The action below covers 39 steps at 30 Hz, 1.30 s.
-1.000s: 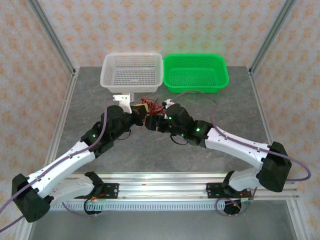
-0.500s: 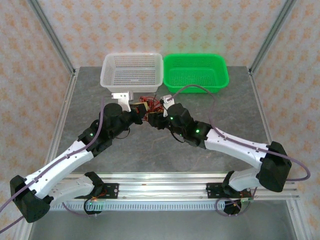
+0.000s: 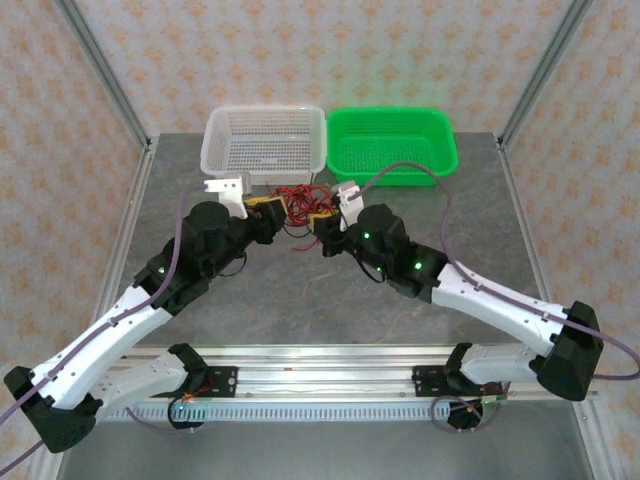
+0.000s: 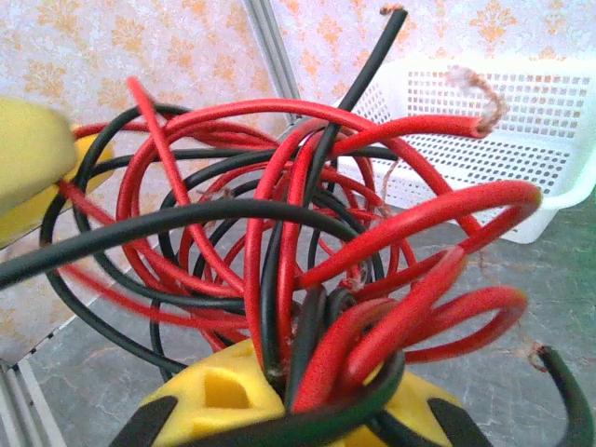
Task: Untangle the cables
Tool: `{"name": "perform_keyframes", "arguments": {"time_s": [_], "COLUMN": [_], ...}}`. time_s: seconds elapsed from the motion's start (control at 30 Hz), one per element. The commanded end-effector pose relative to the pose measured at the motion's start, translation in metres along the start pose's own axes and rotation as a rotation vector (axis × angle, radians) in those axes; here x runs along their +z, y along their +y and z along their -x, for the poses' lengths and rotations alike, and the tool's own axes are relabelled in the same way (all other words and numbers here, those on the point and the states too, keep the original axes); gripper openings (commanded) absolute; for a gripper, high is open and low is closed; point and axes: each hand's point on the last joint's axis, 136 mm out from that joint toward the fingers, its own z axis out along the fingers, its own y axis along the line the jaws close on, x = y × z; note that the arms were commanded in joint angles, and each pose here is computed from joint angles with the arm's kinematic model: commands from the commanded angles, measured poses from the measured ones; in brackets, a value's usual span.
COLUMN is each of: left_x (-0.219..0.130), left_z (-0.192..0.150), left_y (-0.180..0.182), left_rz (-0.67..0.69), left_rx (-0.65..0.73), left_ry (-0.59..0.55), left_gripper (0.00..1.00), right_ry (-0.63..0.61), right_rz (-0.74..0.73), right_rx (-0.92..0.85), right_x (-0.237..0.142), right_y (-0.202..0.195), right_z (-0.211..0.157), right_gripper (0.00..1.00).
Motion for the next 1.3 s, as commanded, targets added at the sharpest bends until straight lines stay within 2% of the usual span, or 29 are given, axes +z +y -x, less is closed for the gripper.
{"name": "perform_keyframes", "arguments": {"time_s": [0.0,0.17,0.33,0.53,0.63,0.8,1.0,1.07,1.13,1.17,1.27], "left_x": [-0.005,0.0,-0.002,0.015,0.02,0.022,0.017,0.014,0.014,0.014,0.015], "left_z": [0.0,-0.014,-0.017,-0.028,-0.034,-0.038,-0.035,-0.034,-0.034,-0.034,-0.034], "left_y": [0.009,-0.021,-0.043,-0.02,-0.02,-0.03,-0.04,-0.044,-0.045,-0.045,-0.04], "left_rz": [0.046,-0.152,-0.29,-0.157,-0.173,-0.24,-0.339,-0.382,-0.409,-0.415,-0.398], "left_rx": [0.048,0.018,-0.023,-0.022,-0.034,-0.042,-0.051,-0.064,-0.08,-0.086,-0.098], "left_ry": [0.01,0.042,0.041,0.074,0.079,0.076,0.02,-0.001,-0.017,-0.022,-0.038], "left_gripper": [0.6,0.8,0.97,0.99,0.97,0.82,0.5,0.35,0.09,0.0,0.0], "right_ry": [0.083,0.173,0.059,-0.048,-0.068,-0.087,-0.116,-0.129,-0.156,-0.161,-0.185], "right_rz": [0.095,0.195,0.113,0.144,0.155,0.178,0.212,0.221,0.231,0.233,0.204], "right_rx": [0.009,-0.066,-0.204,-0.247,-0.249,-0.244,-0.218,-0.194,-0.156,-0.138,-0.058], "right_x": [-0.017,-0.026,-0.036,-0.039,-0.039,-0.041,-0.046,-0.047,-0.051,-0.051,-0.052], "right_y": [0.014,0.03,0.012,0.018,0.02,0.024,0.027,0.027,0.027,0.026,0.018], "right_z": [0.008,-0.003,0.004,0.02,0.023,0.024,0.023,0.022,0.026,0.026,0.029], "right_gripper": [0.0,0.0,0.0,0.0,0.0,0.0,0.0,0.0,0.0,0.0,0.0]}}
